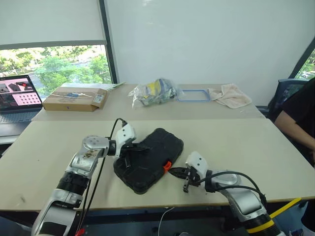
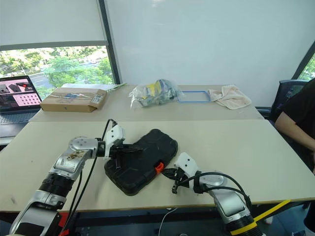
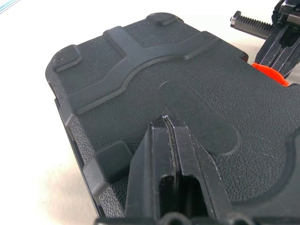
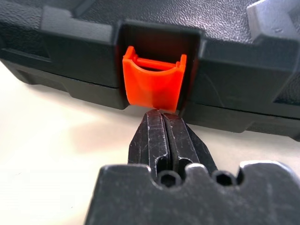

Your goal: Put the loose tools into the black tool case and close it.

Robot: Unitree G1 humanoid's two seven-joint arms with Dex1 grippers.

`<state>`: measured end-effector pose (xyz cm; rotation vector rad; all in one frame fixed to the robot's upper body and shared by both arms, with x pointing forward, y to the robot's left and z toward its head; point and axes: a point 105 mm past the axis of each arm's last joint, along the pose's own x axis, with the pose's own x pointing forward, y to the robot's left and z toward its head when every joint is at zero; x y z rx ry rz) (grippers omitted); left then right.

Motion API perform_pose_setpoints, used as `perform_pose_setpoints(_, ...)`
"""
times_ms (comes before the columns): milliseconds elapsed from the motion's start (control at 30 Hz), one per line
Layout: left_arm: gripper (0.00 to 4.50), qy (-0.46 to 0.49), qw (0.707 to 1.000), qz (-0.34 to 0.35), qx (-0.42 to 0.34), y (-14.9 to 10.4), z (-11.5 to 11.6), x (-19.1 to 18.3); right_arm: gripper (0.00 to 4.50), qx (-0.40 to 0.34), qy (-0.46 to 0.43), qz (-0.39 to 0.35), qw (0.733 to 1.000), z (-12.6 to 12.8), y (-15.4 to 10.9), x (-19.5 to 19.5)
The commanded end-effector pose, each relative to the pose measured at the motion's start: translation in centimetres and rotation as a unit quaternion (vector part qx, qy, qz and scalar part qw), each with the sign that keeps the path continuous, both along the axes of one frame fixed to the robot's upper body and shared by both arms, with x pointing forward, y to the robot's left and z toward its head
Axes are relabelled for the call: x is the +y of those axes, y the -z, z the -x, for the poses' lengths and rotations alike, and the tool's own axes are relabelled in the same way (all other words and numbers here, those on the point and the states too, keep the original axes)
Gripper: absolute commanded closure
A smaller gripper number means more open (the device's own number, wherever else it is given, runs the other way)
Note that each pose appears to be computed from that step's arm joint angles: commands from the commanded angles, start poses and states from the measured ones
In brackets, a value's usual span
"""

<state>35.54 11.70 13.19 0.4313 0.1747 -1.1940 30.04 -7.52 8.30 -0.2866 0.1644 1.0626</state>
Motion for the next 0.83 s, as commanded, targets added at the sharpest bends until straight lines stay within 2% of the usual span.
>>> perform_pose_setpoints(33,4.5,-0.012,0.999,-0.009,0.046,3.1,0.9,0.9,4.48,-0.079,-0.028,-0.041,0.996,0.1,-4.2,0.8)
perform_pose_setpoints(133,4.5,-0.015,0.999,0.044,0.019,1.3,1.2,1.7,4.48,-0.077,-0.037,-0.041,0.995,1.2,-4.3,-0.7)
perform_pose_setpoints(200,3.99,-0.026,0.997,0.075,-0.018,-0.5,2.3,4.2,3.92,-0.068,-0.044,-0.047,0.996,2.5,-4.8,-3.0)
perform_pose_setpoints(233,3.88,-0.033,0.996,0.072,-0.031,-0.8,3.0,5.5,3.78,-0.071,-0.041,-0.041,0.996,2.8,-4.9,-4.1)
perform_pose_setpoints(267,3.36,-0.042,0.996,0.065,-0.039,-0.9,3.6,6.7,3.28,-0.072,-0.04,-0.036,0.996,3.2,-5.0,-4.9)
perform_pose_setpoints(333,2.73,-0.047,0.995,0.064,-0.053,-1.0,5.0,8.6,2.72,-0.086,-0.031,-0.014,0.996,3.3,-5.1,-6.5)
perform_pose_setpoints(433,1.45,-0.092,0.994,0.028,-0.055,-0.1,6.7,12.1,1.58,-0.117,-0.033,0.022,0.992,3.6,-5.0,-9.1)
perform_pose_setpoints(500,0.84,-0.122,0.991,0.012,-0.057,0.4,7.6,13.8,1.04,-0.152,-0.047,0.021,0.987,3.8,-5.4,-10.2)
perform_pose_setpoints(567,0.1,-0.151,0.987,0.0,-0.059,1.0,8.5,15.3,0.29,-0.151,-0.05,0.034,0.987,3.8,-5.1,-11.6)
perform_pose_setpoints(600,0.0,-0.157,0.986,-0.006,-0.054,1.4,9.1,15.8,0.03,-0.138,-0.051,0.034,0.989,3.8,-5.0,-12.3)
perform_pose_setpoints(733,0.0,-0.197,0.978,-0.018,-0.065,2.1,10.1,17.1,0.03,-0.124,-0.03,0.033,0.991,3.2,-4.9,-14.1)
perform_pose_setpoints(833,0.0,-0.191,0.978,-0.021,-0.075,2.2,10.3,16.8,0.03,-0.127,-0.033,0.037,0.991,3.1,-4.5,-14.1)
